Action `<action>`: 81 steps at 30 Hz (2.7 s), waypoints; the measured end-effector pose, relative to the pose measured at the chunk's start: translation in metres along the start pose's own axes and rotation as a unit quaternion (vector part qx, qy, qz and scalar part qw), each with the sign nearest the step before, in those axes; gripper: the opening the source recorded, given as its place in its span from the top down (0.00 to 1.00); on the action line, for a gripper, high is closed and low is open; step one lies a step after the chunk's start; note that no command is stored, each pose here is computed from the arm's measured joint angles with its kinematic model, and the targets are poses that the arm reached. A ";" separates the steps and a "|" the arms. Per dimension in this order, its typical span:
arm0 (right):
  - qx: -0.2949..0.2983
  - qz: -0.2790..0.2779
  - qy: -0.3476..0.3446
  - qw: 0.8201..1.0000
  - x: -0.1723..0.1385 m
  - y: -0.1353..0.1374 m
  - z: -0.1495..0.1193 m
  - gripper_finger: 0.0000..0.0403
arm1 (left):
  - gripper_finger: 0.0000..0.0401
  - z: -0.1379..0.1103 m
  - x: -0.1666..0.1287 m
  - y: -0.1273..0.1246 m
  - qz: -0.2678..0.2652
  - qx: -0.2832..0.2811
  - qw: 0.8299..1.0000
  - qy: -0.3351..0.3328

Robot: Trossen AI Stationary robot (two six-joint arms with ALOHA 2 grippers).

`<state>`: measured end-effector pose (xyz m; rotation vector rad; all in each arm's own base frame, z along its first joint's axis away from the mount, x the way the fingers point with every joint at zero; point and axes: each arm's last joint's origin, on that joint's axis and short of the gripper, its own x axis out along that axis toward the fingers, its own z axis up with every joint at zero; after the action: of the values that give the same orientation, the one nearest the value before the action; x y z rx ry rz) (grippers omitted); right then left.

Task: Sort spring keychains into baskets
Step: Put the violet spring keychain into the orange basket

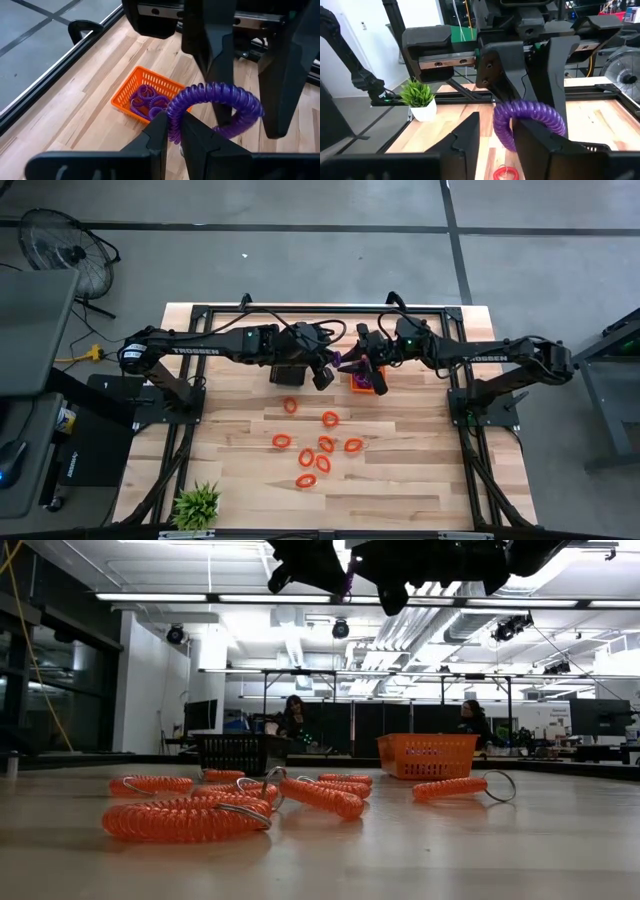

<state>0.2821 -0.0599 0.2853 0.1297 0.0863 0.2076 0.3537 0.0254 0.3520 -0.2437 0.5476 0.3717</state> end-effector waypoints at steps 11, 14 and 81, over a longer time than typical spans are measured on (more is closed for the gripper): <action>-0.008 -0.001 -0.021 1.000 0.005 -0.003 0.000 0.70 | 0.90 0.000 0.000 0.000 -0.005 0.003 1.000 0.003; -0.008 -0.002 -0.021 1.000 0.005 -0.003 0.000 0.76 | 0.90 0.000 0.000 0.000 -0.005 0.006 1.000 0.004; 0.221 -0.238 0.283 0.902 -0.041 -0.048 -0.065 0.99 | 0.46 -0.053 -0.073 0.039 0.180 0.010 0.979 0.097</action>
<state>0.2448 -0.1072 0.2173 0.4935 0.7426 -0.2778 0.2556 0.0233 0.3430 -0.1616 0.7908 0.6990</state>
